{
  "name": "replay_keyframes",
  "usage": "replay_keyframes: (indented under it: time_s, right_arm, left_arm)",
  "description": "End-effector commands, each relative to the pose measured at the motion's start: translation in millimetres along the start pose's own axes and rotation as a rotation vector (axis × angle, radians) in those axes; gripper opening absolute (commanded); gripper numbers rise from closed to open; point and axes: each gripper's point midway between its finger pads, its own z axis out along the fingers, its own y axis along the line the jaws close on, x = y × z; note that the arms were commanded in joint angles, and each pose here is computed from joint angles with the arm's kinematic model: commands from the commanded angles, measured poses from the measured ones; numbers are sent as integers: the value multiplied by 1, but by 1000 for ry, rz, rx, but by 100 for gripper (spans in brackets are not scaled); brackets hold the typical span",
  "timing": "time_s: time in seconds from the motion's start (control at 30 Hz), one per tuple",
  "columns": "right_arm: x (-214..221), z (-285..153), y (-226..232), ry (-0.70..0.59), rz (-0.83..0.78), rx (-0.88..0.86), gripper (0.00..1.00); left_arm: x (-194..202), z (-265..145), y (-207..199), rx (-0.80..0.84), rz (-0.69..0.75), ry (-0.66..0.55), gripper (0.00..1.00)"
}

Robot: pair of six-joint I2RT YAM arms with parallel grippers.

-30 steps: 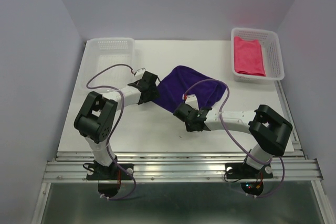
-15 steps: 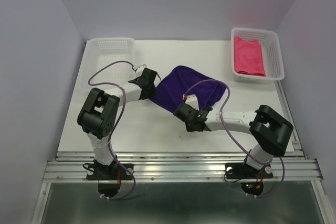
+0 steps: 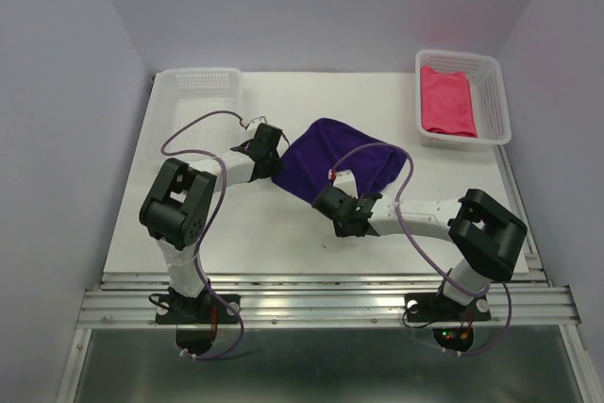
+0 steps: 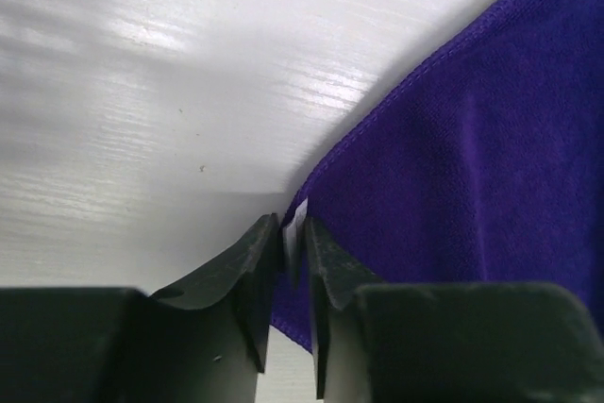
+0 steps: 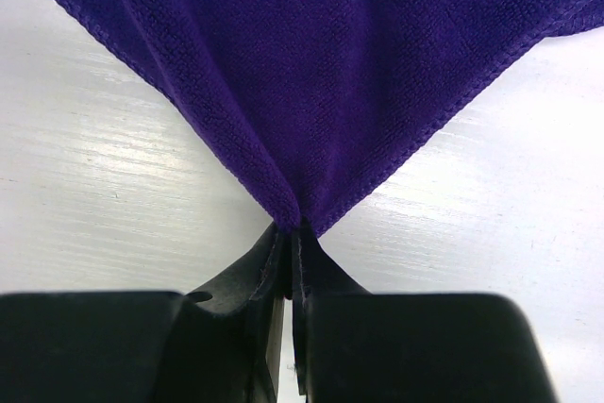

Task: Fold and stack the towels
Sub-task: Flatten out the crumpled towel

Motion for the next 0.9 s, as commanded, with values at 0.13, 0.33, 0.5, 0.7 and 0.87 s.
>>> replay_keyframes:
  time_s: [0.13,0.33,0.5,0.7,0.87]
  right_arm:
    - [-6,-5,11,-22,16,-42,8]
    - [-23,-16,2,-84,23,-12,6]
    - [-45,-34,-2,-157,26,-22,1]
    - [-72,-65,-13,-252,58,-26,1]
    - [-105,-104,-28,-354,79,-23,1]
  left_arm:
    - [33,7,22,-65,46,111,0]
    - [7,-28,5,38,15,11,0]
    - [-9,-70,-17,219,-15,-64,0]
    - [-22,-111,-28,336,-35,-128,0]
    - [-56,-172,-52,496,-66,-237,0]
